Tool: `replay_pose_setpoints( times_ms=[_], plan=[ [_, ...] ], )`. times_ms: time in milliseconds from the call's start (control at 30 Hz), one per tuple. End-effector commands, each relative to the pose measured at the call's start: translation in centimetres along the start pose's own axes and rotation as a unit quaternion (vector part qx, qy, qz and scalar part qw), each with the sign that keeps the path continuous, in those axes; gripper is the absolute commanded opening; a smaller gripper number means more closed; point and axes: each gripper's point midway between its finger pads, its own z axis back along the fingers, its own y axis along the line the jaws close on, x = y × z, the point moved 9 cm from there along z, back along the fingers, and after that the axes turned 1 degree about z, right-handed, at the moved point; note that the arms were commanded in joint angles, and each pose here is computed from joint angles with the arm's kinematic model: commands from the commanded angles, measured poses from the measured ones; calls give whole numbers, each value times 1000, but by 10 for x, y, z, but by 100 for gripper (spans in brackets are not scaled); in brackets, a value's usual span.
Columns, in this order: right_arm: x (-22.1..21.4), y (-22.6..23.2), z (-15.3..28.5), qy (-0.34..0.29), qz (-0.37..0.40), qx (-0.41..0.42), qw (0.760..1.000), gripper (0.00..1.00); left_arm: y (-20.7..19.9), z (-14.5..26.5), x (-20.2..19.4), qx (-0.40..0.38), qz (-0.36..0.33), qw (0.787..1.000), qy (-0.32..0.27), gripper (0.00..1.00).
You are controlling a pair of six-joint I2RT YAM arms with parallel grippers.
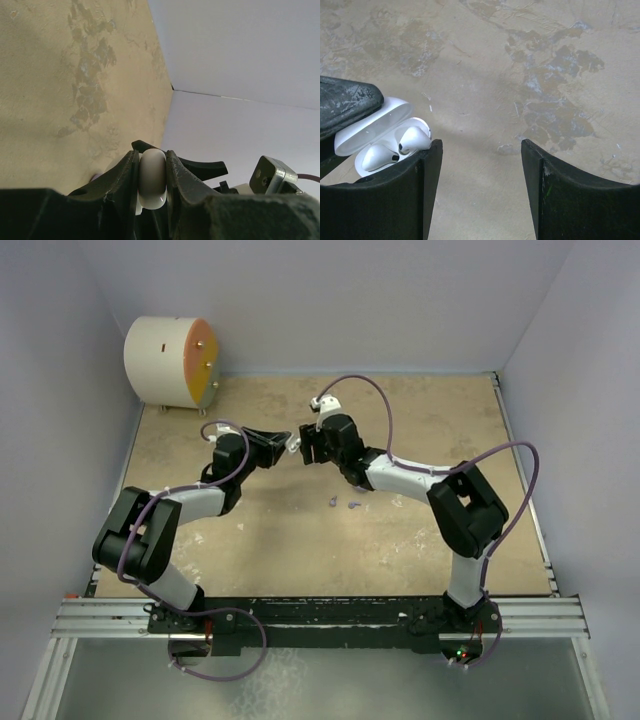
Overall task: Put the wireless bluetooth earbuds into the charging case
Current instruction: Place the earbud in the charging case, then close the charging case.
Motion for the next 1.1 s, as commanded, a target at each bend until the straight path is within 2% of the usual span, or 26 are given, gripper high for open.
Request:
replay_pose_setpoints(
  times_ms=[0, 300, 467, 733, 1000, 1067],
  plan=[
    [30, -2, -1, -42, -13, -5, 999, 67, -18, 7, -3, -34, -14, 999, 2, 0],
    [27, -6, -2, -35, -16, -11, 999, 67, -20, 4, -2, -32, -14, 999, -6, 0],
    [20, -9, 12, -50, -27, -9, 998, 67, -28, -3, 6, -34, 10, 998, -46, 0],
    [19, -9, 24, -109, 7, 1, 994, 68, -34, -17, 9, -26, 61, 992, -105, 0],
    [26, -6, 34, -193, 1, 38, 980, 66, -30, -28, -8, -20, 131, 984, -115, 0],
    [26, -4, 30, -194, 2, 44, 980, 66, -29, -29, -11, -21, 139, 983, -120, 0]
  ],
)
